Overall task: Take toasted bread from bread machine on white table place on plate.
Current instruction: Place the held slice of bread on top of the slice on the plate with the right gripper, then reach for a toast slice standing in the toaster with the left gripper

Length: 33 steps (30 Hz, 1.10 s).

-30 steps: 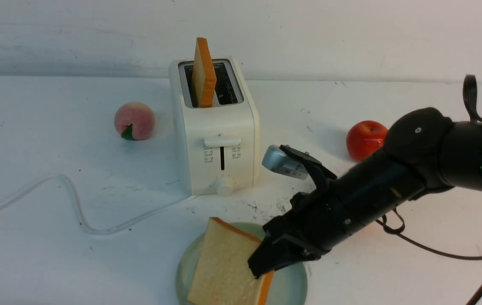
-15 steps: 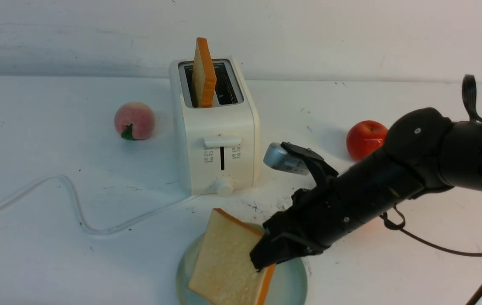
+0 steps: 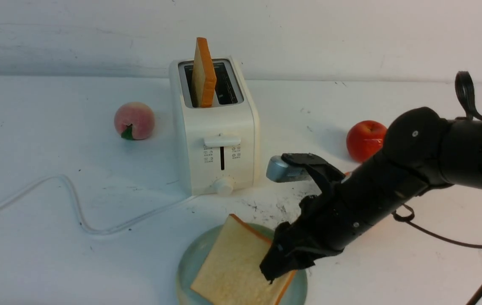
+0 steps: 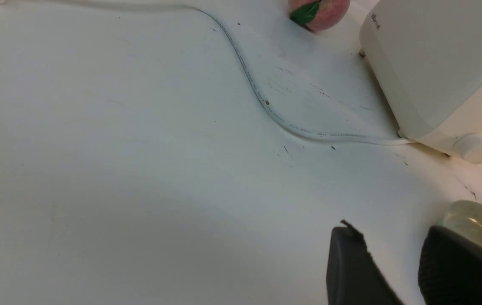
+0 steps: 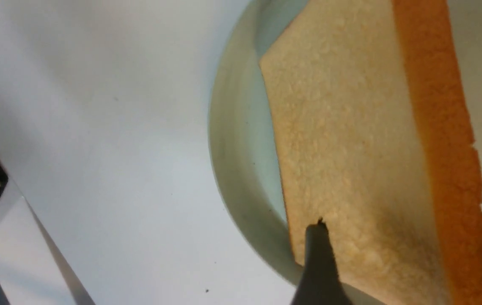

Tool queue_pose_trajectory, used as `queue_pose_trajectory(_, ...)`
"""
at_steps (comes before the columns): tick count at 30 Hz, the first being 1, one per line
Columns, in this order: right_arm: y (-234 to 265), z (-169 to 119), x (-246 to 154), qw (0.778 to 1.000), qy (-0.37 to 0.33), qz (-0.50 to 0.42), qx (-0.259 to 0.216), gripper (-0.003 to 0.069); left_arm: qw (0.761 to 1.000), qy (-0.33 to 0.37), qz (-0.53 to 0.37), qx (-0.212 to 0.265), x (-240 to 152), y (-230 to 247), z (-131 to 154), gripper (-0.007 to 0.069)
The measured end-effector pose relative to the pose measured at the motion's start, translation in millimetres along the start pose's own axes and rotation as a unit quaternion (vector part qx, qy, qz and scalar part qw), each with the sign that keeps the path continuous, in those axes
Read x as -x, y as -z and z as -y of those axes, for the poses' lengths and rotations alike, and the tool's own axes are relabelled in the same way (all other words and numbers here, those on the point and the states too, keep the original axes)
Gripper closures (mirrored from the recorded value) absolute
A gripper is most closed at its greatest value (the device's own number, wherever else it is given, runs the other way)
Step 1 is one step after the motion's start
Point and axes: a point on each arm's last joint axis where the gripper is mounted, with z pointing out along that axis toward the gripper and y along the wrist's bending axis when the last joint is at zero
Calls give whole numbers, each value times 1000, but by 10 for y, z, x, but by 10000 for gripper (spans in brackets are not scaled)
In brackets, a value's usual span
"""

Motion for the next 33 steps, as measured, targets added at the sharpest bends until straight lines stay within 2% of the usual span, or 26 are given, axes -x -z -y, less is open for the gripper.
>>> queue_pose_trajectory(4,171,-37,47,999,16,-7,-38,200,1000,22,-4,-7,-7,0,13,386)
queue_pose_trajectory(15,904,-268,176,987,35,1,-158,212,982,178,-16,-64,-7,8,120,386)
queue_pose_trajectory(18,1211,-360,143,977,27,8,-209,296,963,253,-9,-92,26,15,165,386)
queue_pose_trajectory(20,1369,-410,73,972,17,8,-234,382,948,299,-3,-108,54,21,187,386)
queue_pose_trajectory(22,1526,-484,-15,969,8,12,-248,480,932,341,-2,-120,72,26,205,386)
queue_pose_trajectory(23,1557,-504,-31,968,7,14,-249,491,930,346,-2,-121,72,27,207,386)
queue_pose_trajectory(25,1691,-591,-97,967,9,31,-251,578,909,393,-18,-138,87,45,253,391)
queue_pose_trajectory(26,1867,-716,-189,966,15,59,-250,645,901,403,-27,-159,142,90,328,406)
queue_pose_trajectory(28,1988,-807,-265,966,21,80,-247,669,900,397,-25,-182,229,151,412,428)
queue_pose_trajectory(31,2301,-1038,-497,961,38,133,-241,677,903,351,15,-248,554,393,659,524)
queue_pose_trajectory(33,2493,-1176,-672,955,50,168,-240,677,908,319,36,-268,722,501,776,604)
